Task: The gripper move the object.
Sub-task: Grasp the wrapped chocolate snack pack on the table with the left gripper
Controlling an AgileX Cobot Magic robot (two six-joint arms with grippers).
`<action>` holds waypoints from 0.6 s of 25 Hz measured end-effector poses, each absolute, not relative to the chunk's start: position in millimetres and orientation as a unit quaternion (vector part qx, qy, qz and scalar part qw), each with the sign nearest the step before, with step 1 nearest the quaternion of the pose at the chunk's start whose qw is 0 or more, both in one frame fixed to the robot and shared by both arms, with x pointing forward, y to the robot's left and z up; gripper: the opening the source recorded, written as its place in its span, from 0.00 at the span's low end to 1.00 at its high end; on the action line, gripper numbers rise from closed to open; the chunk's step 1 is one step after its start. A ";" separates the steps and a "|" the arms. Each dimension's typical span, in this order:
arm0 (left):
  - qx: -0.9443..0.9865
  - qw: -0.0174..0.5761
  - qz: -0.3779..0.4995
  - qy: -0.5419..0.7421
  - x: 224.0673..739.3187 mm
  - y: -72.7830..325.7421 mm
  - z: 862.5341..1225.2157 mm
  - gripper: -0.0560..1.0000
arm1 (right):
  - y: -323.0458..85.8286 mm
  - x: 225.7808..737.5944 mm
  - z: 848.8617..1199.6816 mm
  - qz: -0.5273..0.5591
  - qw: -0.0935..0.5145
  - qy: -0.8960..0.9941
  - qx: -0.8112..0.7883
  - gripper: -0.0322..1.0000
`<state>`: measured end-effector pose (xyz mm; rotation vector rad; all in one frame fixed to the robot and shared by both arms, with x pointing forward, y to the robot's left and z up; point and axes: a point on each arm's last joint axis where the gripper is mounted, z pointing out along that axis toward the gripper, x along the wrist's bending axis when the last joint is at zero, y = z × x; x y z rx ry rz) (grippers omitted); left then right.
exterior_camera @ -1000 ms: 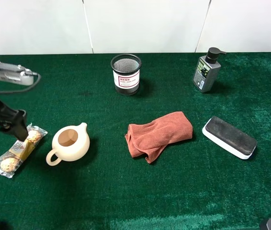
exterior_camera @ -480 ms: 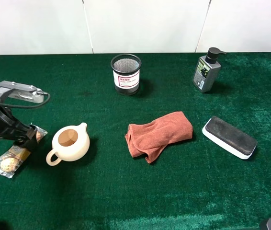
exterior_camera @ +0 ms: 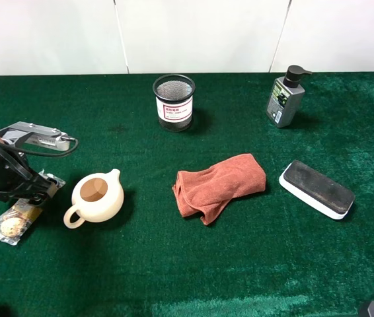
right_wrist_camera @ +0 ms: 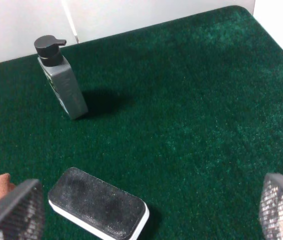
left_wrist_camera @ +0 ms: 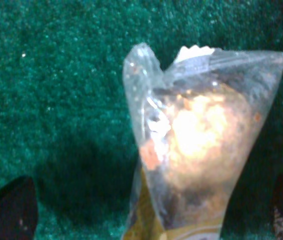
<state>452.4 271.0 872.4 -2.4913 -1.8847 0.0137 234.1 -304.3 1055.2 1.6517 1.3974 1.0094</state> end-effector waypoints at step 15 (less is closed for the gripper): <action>-0.797 0.016 0.014 -0.604 452.0 270.7 865.8 0.37 | -304.3 234.1 1055.2 0.393 0.368 0.544 0.643 0.66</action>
